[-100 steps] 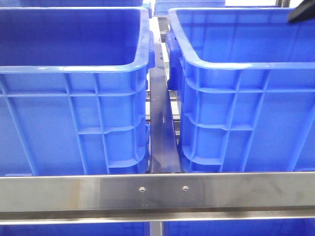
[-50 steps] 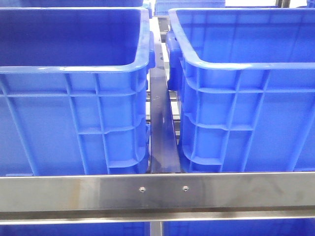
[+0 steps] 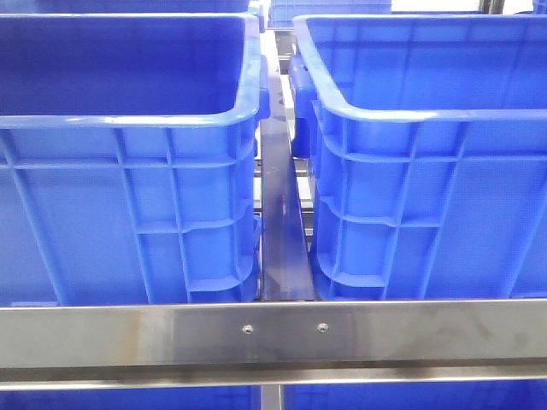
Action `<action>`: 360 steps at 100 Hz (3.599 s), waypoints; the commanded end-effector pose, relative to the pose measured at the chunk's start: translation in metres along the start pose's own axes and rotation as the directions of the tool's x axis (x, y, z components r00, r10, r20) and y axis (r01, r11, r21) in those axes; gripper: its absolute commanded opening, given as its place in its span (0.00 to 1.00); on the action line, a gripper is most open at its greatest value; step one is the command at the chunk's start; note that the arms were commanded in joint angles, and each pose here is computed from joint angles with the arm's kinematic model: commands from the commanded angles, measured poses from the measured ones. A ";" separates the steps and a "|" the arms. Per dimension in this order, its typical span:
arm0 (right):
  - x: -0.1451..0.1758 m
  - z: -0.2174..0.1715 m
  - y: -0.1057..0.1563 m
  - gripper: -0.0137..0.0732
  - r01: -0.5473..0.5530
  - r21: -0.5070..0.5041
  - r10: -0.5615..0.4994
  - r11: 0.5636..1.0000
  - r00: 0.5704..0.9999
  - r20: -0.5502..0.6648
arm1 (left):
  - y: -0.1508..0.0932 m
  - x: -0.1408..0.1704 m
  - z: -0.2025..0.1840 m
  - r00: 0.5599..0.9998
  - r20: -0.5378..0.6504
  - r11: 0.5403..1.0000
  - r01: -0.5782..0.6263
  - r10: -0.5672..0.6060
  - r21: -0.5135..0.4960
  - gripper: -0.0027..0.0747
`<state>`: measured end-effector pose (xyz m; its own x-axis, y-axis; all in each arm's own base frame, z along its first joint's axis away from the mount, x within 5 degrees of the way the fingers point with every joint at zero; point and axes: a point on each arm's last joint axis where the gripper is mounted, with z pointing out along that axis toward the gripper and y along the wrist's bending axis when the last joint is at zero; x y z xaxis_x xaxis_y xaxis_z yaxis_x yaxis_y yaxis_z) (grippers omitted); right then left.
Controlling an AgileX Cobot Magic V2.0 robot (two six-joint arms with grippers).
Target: Pick red and yellow buttons and place in box
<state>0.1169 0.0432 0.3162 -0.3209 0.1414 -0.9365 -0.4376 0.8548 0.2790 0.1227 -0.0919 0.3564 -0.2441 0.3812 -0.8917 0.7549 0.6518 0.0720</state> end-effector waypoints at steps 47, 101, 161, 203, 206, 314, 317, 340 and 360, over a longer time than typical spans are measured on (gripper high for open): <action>0.040 -0.052 0.025 0.09 0.101 -0.002 -0.098 0.995 0.963 0.251 | -0.028 0.065 -0.044 0.966 0.260 0.994 0.046 -0.018 -0.103 0.01; 0.041 -0.054 0.026 0.09 0.107 -0.009 -0.101 0.994 0.962 0.255 | -0.029 0.067 -0.047 0.964 0.267 0.994 0.041 -0.013 -0.100 0.01; 0.042 -0.054 0.026 0.09 0.108 -0.011 -0.101 0.994 0.962 0.254 | -0.015 0.074 -0.045 0.937 0.349 0.960 0.089 0.010 -0.266 0.01; 0.042 -0.054 0.026 0.09 0.108 -0.011 -0.101 0.994 0.962 0.254 | 0.002 0.135 -0.049 0.868 0.496 0.733 0.356 -0.030 -0.579 0.01; 0.042 -0.054 0.026 0.09 0.108 -0.011 -0.101 0.994 0.962 0.254 | 0.001 0.141 -0.048 0.865 0.501 0.723 0.359 -0.020 -0.590 0.01; 0.042 -0.053 0.027 0.09 0.108 -0.020 -0.100 0.994 0.964 0.245 | -0.002 0.194 -0.030 0.882 0.471 0.646 0.361 -0.002 -0.673 0.01; 0.042 -0.053 0.027 0.09 0.108 -0.020 -0.100 0.994 0.964 0.245 | -0.002 0.194 -0.030 0.882 0.471 0.646 0.361 -0.002 -0.673 0.01; 0.042 -0.053 0.027 0.09 0.108 -0.020 -0.100 0.994 0.964 0.245 | -0.002 0.194 -0.030 0.882 0.471 0.646 0.361 -0.002 -0.673 0.01; 0.042 -0.053 0.027 0.09 0.108 -0.020 -0.100 0.994 0.964 0.245 | -0.002 0.194 -0.030 0.882 0.471 0.646 0.361 -0.002 -0.673 0.01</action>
<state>0.0465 0.0465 0.2852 -0.0862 0.1322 -0.9875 -0.4901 0.8573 0.1576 0.0561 0.0007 0.2052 0.0037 0.0345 -0.9994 -0.0110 0.9993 0.0345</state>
